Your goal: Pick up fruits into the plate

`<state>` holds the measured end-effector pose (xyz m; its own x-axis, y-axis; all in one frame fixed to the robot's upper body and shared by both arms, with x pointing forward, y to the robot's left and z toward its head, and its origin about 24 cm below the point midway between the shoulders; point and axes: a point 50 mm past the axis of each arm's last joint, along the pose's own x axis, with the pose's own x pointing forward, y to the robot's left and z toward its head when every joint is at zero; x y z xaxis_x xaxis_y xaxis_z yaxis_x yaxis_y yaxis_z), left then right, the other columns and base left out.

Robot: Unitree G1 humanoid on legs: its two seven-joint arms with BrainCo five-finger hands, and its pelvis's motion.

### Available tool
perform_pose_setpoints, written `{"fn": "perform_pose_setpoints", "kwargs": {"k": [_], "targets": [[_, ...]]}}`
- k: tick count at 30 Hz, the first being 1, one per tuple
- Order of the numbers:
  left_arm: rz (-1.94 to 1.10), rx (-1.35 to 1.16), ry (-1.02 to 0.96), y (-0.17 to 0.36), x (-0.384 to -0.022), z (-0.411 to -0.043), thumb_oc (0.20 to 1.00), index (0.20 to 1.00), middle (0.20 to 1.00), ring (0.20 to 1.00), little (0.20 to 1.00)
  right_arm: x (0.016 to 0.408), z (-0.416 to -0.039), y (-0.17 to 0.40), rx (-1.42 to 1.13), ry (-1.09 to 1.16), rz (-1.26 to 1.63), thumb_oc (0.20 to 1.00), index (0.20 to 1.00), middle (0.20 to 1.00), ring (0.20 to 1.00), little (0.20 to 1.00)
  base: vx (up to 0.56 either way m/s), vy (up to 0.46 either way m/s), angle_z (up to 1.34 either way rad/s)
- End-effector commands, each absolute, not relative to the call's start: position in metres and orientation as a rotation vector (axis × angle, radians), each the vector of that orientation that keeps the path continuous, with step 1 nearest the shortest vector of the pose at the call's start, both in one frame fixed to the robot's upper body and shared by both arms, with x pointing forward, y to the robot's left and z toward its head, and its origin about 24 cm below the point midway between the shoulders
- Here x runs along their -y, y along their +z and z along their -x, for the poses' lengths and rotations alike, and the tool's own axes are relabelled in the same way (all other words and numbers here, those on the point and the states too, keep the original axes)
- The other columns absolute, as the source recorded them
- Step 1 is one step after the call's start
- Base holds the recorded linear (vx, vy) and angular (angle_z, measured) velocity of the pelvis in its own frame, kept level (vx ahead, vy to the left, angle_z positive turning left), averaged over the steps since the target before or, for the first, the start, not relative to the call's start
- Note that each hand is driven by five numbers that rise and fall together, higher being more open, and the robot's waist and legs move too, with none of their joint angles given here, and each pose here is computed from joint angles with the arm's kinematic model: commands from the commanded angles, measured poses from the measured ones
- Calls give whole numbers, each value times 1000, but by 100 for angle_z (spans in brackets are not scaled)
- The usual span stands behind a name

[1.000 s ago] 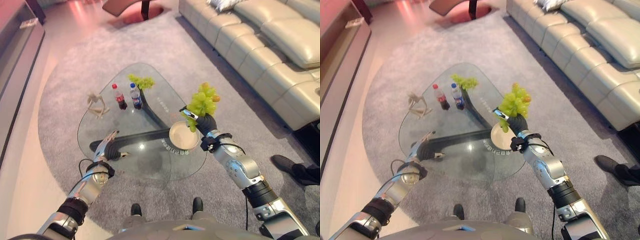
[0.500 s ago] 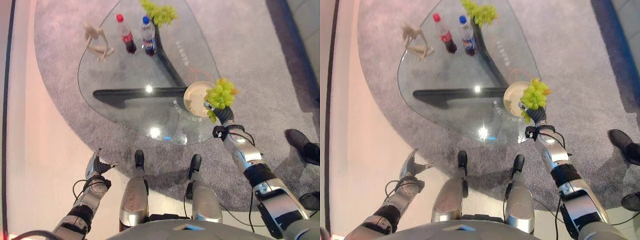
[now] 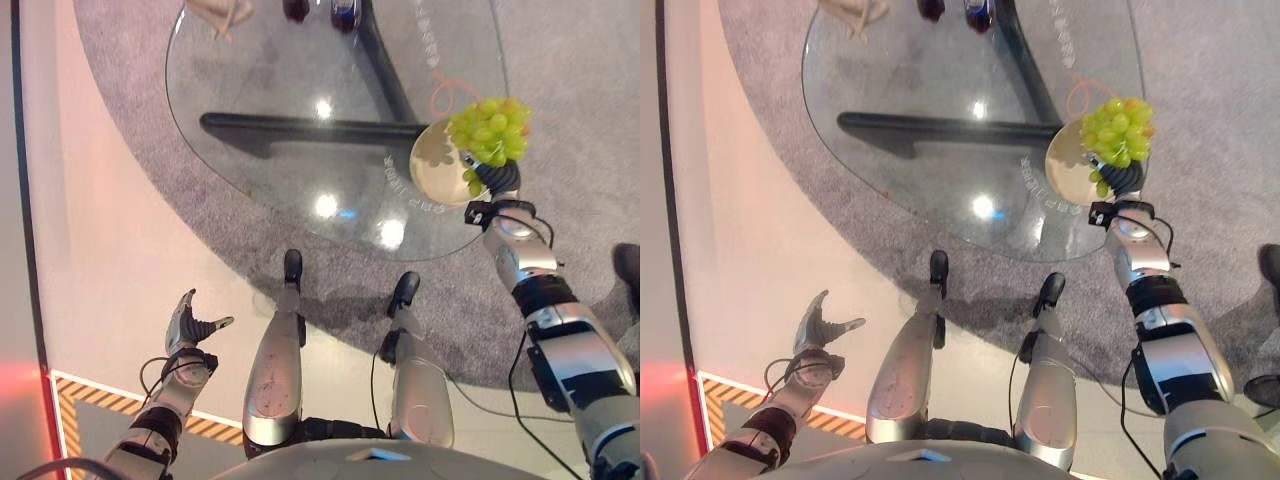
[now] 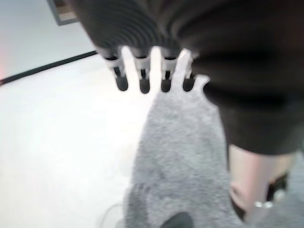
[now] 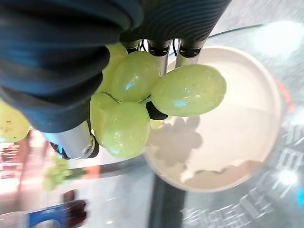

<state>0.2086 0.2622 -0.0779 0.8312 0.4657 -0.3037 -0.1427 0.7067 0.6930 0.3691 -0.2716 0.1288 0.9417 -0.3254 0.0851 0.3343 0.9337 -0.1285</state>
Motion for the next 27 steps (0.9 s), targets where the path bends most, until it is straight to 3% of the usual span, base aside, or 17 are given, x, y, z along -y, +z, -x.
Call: {"fn": "perform_pose_setpoints", "kwargs": {"k": [1, 14, 15, 16, 17, 21, 27], "targets": [[-734, -485, 369, -79, -267, -200, 1000, 1000, 1000, 1000, 1000, 302, -368, 171, 164, -415, 234, 200, 200, 200, 200, 200, -12, 2, 7], [-726, -473, 283, -79, -253, -202, 1000, 1000, 1000, 1000, 1000, 367, -353, 172, -130, -718, 336, 200, 200, 200, 200, 200, 33, -3, 8], [-726, -477, 276, -79, -253, -201, 1000, 1000, 1000, 1000, 1000, 371, -351, 175, -141, -749, 335, 507, 507, 507, 507, 507, 33, -3, 5], [-724, -468, 277, -78, -253, -203, 1000, 1000, 1000, 1000, 1000, 373, -351, 180, -133, -761, 333, 715, 715, 715, 715, 715, 28, 2, 7], [-727, -480, 267, -80, -252, -198, 1000, 1000, 1000, 1000, 1000, 377, -348, 179, -147, -781, 346, 1000, 1000, 1000, 1000, 1000, 33, 12, 11], [-720, -480, 252, -80, -251, -196, 1000, 1000, 1000, 1000, 1000, 386, -345, 194, -167, -819, 412, 1000, 1000, 1000, 1000, 1000, 16, 24, 5], [-720, -502, 250, -79, -259, -195, 1000, 1000, 1000, 1000, 1000, 375, -354, 200, -184, -634, 701, 1000, 1000, 1000, 1000, 1000, 16, 4, 0]]}}
